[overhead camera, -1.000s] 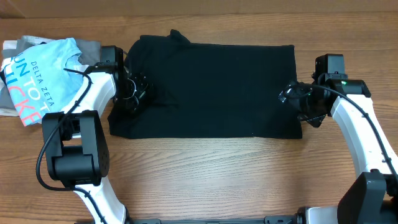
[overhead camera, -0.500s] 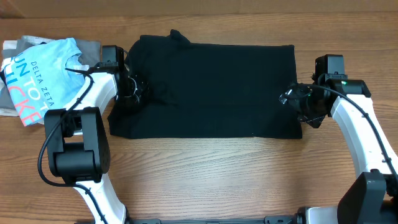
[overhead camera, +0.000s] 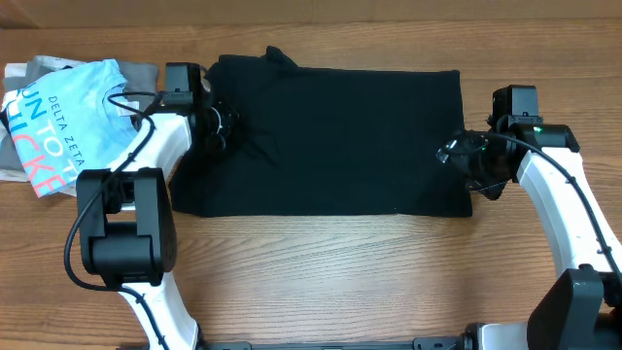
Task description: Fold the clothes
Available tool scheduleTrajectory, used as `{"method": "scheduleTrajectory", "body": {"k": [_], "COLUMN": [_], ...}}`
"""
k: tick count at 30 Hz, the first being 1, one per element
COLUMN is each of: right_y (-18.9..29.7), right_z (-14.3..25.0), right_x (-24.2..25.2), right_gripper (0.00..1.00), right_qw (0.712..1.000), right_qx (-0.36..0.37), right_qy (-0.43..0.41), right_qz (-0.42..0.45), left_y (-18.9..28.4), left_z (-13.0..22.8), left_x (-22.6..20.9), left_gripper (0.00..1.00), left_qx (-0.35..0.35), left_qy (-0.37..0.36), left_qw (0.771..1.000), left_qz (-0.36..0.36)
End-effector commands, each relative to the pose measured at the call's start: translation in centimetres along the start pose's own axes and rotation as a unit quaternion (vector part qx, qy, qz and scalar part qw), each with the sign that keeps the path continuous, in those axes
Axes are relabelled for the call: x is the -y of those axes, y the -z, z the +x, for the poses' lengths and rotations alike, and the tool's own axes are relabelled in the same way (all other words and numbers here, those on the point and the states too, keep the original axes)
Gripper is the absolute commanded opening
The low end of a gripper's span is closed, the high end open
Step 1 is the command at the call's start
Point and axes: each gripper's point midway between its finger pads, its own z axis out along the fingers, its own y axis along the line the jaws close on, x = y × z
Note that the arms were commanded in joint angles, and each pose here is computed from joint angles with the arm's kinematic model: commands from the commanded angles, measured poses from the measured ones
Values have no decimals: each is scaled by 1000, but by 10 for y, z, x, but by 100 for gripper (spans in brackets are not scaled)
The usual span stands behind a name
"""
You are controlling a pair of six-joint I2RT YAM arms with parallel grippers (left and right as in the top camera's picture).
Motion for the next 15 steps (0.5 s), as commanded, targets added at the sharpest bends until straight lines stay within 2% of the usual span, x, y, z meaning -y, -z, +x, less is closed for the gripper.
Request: {"method": "scheduleTrajectory", "body": {"k": [1, 5, 9, 15], "right_y": [4, 5, 5, 5], "right_z": [-4, -8, -13, -15], "right_x": [-4, -7, -12, -14], "right_gripper": [94, 95, 95, 95], "right_qw": [1000, 1000, 999, 999], "right_qx": [11, 19, 30, 32], "right_qy": [6, 8, 4, 6], "right_qz": [-4, -10, -20, -26], "left_y": [-5, 8, 28, 43], "left_z": [-1, -13, -29, -49], "left_x": [9, 38, 66, 106], "left_gripper": [94, 97, 98, 92], "left_qx": [1, 7, 21, 60], "left_qy": [-34, -80, -95, -119], "left_qw": [999, 996, 993, 984], "left_qz": [13, 47, 63, 118]}}
